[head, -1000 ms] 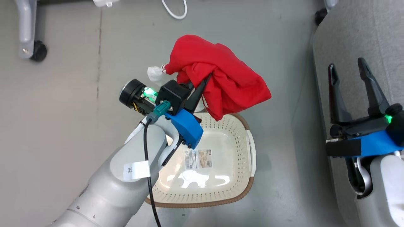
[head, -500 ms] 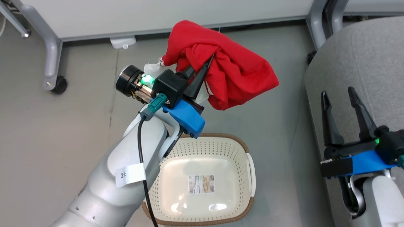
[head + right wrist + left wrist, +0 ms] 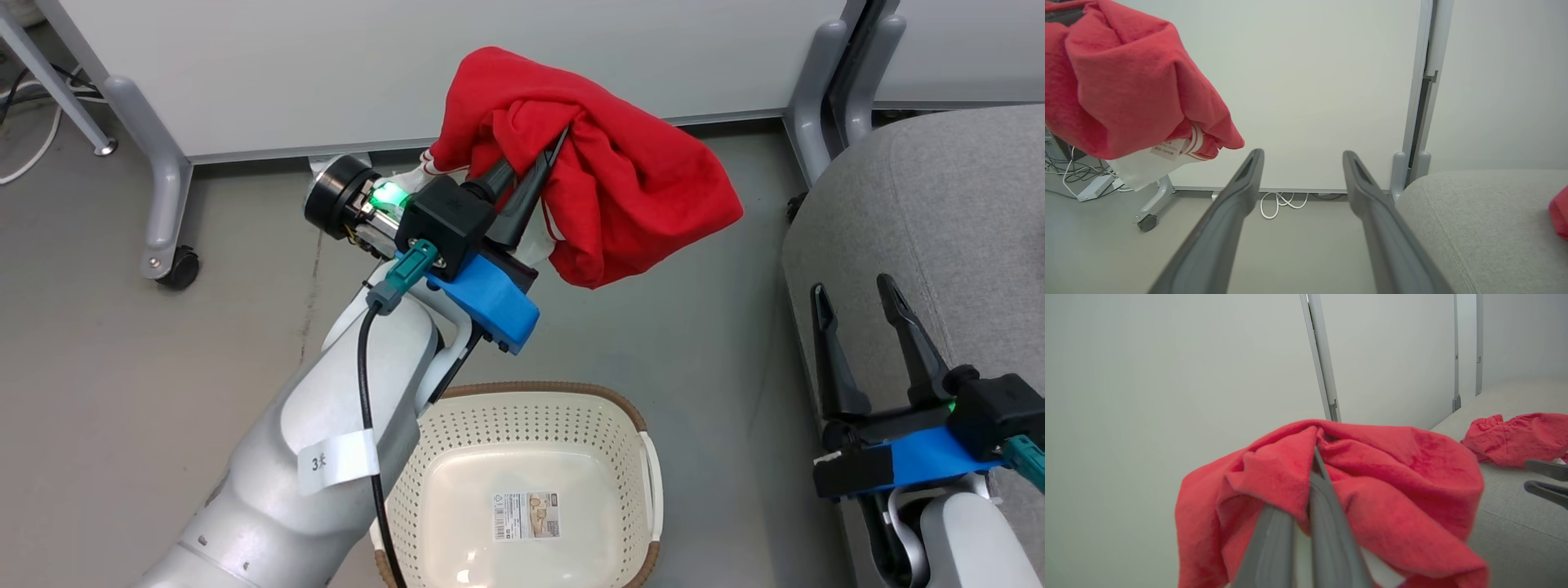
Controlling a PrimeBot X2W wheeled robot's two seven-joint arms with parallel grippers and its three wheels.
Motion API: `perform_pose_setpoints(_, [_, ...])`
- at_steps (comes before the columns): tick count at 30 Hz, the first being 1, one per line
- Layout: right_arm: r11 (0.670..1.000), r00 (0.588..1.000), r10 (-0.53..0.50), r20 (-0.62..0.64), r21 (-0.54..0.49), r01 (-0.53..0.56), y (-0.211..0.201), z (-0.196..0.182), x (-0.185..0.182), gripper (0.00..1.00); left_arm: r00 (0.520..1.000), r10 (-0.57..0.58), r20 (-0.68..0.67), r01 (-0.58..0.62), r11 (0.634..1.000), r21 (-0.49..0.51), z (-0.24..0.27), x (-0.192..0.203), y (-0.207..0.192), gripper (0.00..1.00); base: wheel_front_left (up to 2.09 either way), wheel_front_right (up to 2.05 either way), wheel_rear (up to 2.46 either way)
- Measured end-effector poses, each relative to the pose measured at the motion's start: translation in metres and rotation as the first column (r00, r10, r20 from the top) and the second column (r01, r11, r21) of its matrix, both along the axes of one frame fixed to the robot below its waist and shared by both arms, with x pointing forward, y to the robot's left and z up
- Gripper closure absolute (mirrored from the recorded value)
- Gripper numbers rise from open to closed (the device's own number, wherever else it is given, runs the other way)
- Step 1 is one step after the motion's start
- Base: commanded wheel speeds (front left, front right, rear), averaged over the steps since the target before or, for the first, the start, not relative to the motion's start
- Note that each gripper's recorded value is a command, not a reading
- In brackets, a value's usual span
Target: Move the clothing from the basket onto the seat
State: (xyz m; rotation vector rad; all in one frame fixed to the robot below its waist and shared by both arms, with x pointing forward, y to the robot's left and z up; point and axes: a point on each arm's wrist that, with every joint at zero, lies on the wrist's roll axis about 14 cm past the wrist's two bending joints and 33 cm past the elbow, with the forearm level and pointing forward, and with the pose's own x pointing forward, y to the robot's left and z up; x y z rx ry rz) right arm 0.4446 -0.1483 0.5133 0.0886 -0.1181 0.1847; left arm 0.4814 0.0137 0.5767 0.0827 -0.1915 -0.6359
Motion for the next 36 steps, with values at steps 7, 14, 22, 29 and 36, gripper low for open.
perform_pose_setpoints(7, [0.998, 0.998, 0.056, -0.012, 0.010, -0.056, 0.018, -0.004, -0.002, 0.00, 1.000, 0.008, 0.006, -0.008, 1.000, 0.001, 0.002, -0.001, 0.004, 1.00, 0.00, 0.00, 0.00])
perform_pose_setpoints(14, [0.988, 0.987, 0.152, -0.045, 0.010, -0.151, 0.047, -0.015, -0.004, 0.00, 1.000, 0.009, 0.000, -0.009, 1.000, 0.002, -0.002, 0.000, 0.005, 1.00, 0.00, 0.00, 0.00])
perform_pose_setpoints(22, [0.965, 0.963, 0.262, -0.058, 0.009, -0.262, 0.080, -0.020, 0.000, 0.00, 1.000, 0.002, -0.011, -0.002, 1.000, 0.008, -0.009, 0.001, 0.002, 1.00, 0.00, 0.00, 0.00])
perform_pose_setpoints(29, [0.937, 0.936, 0.348, -0.055, 0.004, -0.348, 0.108, -0.019, 0.006, 0.00, 1.000, -0.009, -0.018, 0.009, 1.000, 0.014, -0.013, 0.001, -0.001, 1.00, 0.00, 0.00, 0.00])
perform_pose_setpoints(36, [0.913, 0.911, 0.408, -0.051, 0.020, -0.408, 0.131, -0.018, 0.013, 0.00, 1.000, -0.012, -0.018, 0.012, 1.000, 0.021, -0.014, 0.001, -0.001, 1.00, 0.00, 0.00, 0.00])
